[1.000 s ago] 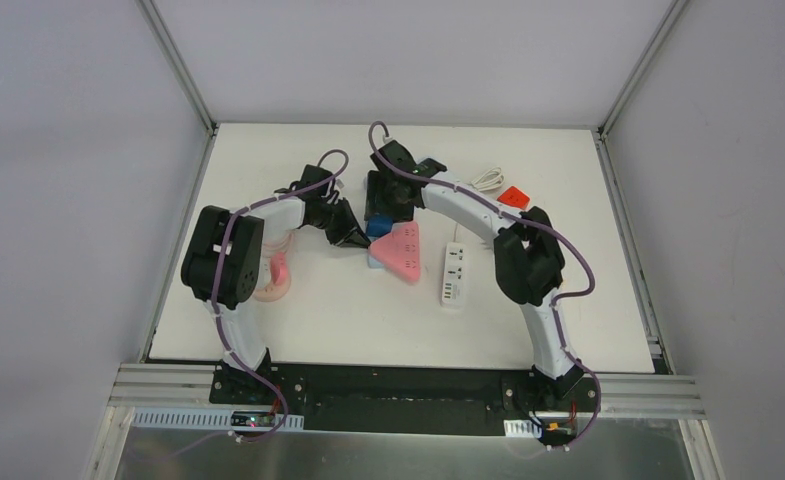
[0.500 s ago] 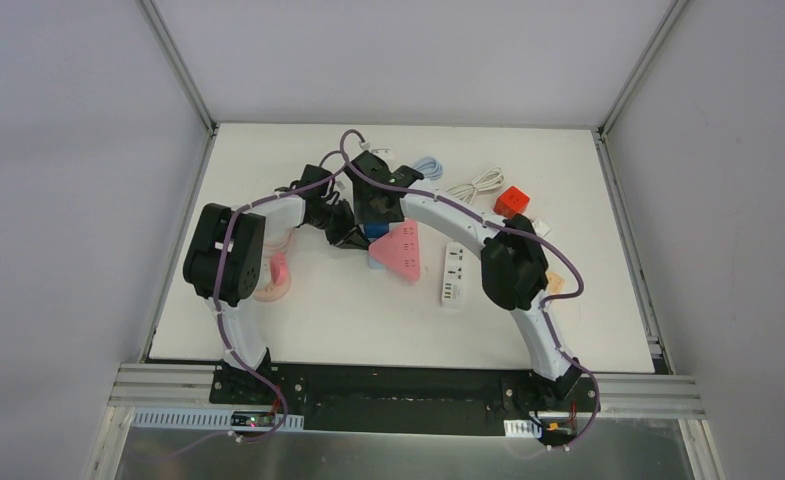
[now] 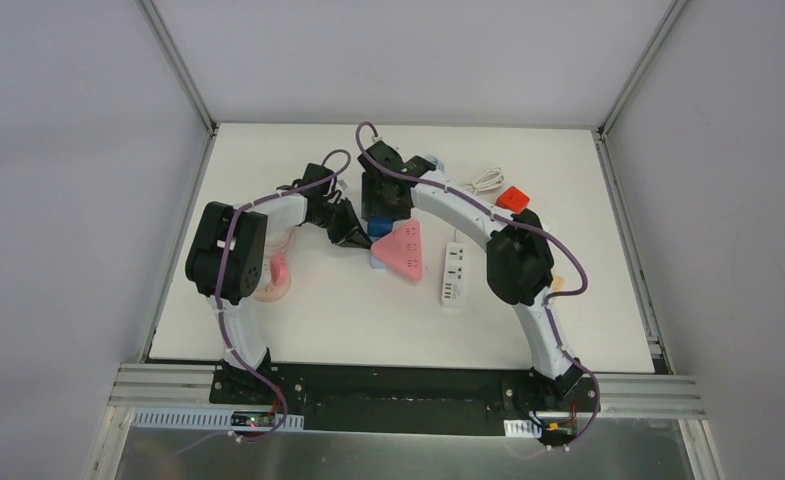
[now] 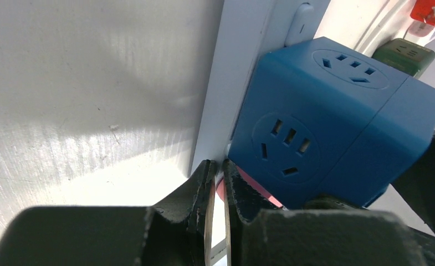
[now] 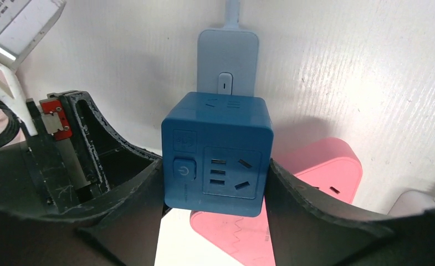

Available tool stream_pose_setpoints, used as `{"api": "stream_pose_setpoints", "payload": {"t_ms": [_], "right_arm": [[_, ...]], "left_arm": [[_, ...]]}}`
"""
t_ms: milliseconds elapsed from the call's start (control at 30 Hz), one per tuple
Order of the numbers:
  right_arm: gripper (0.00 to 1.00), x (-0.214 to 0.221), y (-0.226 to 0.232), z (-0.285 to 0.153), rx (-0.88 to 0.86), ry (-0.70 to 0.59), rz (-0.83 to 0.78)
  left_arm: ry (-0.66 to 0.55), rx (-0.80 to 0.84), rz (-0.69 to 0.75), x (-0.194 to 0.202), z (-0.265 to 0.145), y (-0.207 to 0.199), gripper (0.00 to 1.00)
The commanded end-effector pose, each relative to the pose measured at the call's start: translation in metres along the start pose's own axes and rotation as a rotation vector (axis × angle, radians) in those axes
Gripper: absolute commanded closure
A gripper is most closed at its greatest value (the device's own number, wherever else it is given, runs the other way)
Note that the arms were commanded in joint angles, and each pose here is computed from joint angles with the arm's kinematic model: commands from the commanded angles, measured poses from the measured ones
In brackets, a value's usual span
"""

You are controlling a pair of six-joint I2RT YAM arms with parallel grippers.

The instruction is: Pull the plug off the socket

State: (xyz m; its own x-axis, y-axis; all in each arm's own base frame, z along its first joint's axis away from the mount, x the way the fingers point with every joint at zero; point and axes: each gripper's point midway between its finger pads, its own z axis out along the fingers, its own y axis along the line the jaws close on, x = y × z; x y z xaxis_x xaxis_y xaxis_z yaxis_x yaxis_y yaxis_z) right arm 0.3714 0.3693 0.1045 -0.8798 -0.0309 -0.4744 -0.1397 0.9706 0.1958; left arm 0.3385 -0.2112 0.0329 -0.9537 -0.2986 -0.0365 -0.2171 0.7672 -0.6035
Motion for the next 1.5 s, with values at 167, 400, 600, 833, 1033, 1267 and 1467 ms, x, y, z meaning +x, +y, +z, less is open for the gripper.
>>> {"api": "stream_pose_setpoints", "payload": {"t_ms": [167, 400, 600, 833, 1033, 1267, 1467], "right_arm": [[1.0, -0.053, 0.01, -0.027, 0.089, -0.367, -0.15], [1.0, -0.064, 0.021, -0.045, -0.012, -0.342, -0.069], [1.0, -0.097, 0.021, -0.077, -0.226, -0.302, 0.12], [1.0, -0.074, 0.026, -0.056, -0.048, -0.329, -0.071], [1.0, -0.096, 0.024, -0.08, -0.005, -0.414, -0.092], [1.0, -0.113, 0.021, -0.098, -0.19, -0.375, 0.058], [1.0, -0.115, -0.001, -0.096, -0.126, -0.384, 0.083]], "left_arm": [[0.072, -0.276, -0.031, 0.028, 0.012, 0.07, 0.91], [0.054, -0.264, -0.03, 0.023, 0.012, 0.066, 0.91], [0.056, -0.257, -0.039, 0.023, 0.012, 0.064, 0.91], [0.069, -0.245, -0.049, 0.023, 0.015, 0.061, 0.91], [0.077, -0.244, -0.056, 0.023, 0.015, 0.06, 0.91], [0.075, -0.246, -0.056, 0.021, 0.015, 0.059, 0.91], [0.071, -0.243, -0.054, 0.02, 0.013, 0.057, 0.91]]}}
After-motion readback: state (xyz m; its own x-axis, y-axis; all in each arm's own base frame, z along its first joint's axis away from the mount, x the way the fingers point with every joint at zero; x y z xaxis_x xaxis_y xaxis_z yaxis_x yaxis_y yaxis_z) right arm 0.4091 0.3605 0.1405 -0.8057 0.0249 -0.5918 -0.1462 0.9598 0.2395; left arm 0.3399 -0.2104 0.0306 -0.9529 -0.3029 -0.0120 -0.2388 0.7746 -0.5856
